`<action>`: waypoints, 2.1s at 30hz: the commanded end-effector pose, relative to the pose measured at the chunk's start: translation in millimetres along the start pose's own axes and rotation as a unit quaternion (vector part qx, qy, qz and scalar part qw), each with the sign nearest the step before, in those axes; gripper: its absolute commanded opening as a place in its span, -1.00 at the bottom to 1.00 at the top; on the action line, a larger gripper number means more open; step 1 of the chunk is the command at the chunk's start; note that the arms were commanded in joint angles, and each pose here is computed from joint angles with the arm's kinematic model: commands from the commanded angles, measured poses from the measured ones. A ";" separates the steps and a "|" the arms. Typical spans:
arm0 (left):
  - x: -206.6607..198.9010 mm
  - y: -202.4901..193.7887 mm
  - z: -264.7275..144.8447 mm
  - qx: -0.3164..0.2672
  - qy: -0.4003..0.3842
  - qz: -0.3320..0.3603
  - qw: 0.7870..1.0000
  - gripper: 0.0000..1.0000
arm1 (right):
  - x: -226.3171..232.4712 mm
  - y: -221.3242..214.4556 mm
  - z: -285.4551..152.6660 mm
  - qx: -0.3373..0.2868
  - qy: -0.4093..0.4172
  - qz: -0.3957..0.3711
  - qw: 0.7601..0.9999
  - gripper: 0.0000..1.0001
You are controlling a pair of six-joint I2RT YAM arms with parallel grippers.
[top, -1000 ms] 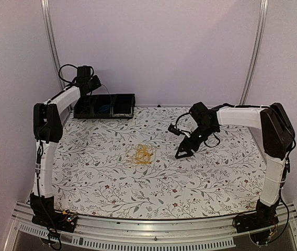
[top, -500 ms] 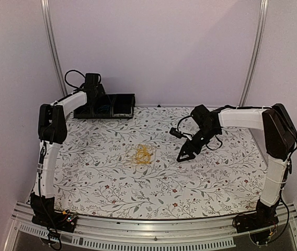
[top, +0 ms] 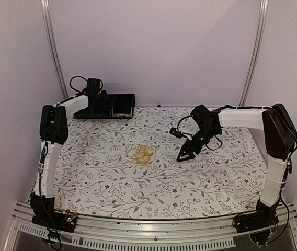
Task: Untangle the cables
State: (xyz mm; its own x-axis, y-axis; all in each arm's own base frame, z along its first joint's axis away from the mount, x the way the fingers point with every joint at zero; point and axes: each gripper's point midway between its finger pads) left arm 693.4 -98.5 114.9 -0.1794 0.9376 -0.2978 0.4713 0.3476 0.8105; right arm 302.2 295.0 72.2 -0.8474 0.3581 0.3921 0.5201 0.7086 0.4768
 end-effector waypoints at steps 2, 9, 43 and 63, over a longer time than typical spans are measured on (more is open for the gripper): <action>4.3 19.6 -24.2 0.006 0.022 -0.007 1.000 -0.35 | 1.5 22.6 -15.8 -0.030 -0.009 -0.021 0.999 0.32; -13.1 72.6 -94.8 -0.028 -0.006 -0.009 1.000 -0.03 | -1.9 39.8 -28.7 -0.045 -0.031 -0.046 0.997 0.32; -38.7 -273.8 -284.5 0.431 -0.094 0.010 0.898 -0.09 | 2.4 101.5 10.9 -0.060 -0.009 -0.096 0.994 0.12; -86.5 -237.8 -256.1 0.369 -0.137 -0.010 0.919 -1.00 | 53.6 129.7 14.4 -0.096 0.018 -0.213 0.972 0.27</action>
State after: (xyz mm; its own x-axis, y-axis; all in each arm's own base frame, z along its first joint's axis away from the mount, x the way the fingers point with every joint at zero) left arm 341.2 -247.6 17.0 -0.1796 0.8619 -0.4742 0.9714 0.2316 0.0531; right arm 333.0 388.6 100.7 -0.9465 0.1695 0.2745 0.3095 0.7169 0.6247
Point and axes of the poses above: each gripper's point midway between its finger pads, its own z axis out along the fingers, its own x axis along the line the jaws close on, y = z × x, and after that the axes turned 1 degree about -z, right-handed
